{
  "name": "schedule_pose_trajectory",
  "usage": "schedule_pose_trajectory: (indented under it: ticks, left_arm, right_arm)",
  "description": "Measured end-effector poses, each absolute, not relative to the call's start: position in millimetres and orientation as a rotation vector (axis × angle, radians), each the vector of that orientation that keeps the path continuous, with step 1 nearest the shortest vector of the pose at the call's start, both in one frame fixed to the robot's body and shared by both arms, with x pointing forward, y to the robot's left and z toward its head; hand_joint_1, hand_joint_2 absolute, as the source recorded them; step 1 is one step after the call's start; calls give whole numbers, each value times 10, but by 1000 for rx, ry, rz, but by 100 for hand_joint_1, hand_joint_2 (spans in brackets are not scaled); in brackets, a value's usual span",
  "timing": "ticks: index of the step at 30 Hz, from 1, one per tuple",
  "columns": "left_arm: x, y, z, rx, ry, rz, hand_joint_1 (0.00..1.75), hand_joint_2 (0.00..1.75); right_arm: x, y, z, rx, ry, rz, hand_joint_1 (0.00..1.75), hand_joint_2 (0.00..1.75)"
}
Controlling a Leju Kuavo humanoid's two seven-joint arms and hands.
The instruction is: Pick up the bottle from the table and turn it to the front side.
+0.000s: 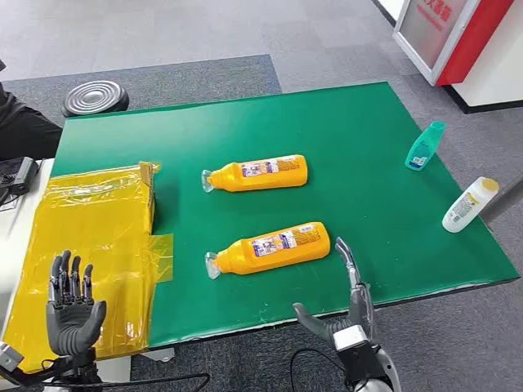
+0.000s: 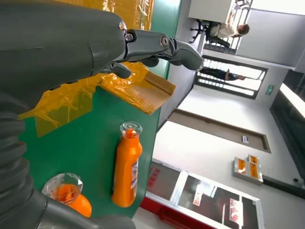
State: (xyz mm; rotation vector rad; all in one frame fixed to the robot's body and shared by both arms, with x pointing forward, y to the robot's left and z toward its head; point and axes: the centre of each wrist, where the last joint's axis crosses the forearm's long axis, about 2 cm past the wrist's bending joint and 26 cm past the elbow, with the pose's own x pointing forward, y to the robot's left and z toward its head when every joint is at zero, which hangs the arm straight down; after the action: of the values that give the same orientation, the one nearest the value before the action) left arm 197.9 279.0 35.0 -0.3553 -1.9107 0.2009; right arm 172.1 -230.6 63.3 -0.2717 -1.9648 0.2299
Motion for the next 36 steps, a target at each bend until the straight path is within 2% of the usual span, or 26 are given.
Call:
schedule_pose_trajectory:
  ticks: [25,36]
  left_arm:
    - [2005,2803,343,-367,-1907,187,0,175]
    - [1980,3010,304,-343,-1882,85,0,175]
  right_arm:
    - [1764,-2304,652,-232,-1934,230,0,175]
    - [2093,-2546,835,-347,-1782,638,0,175]
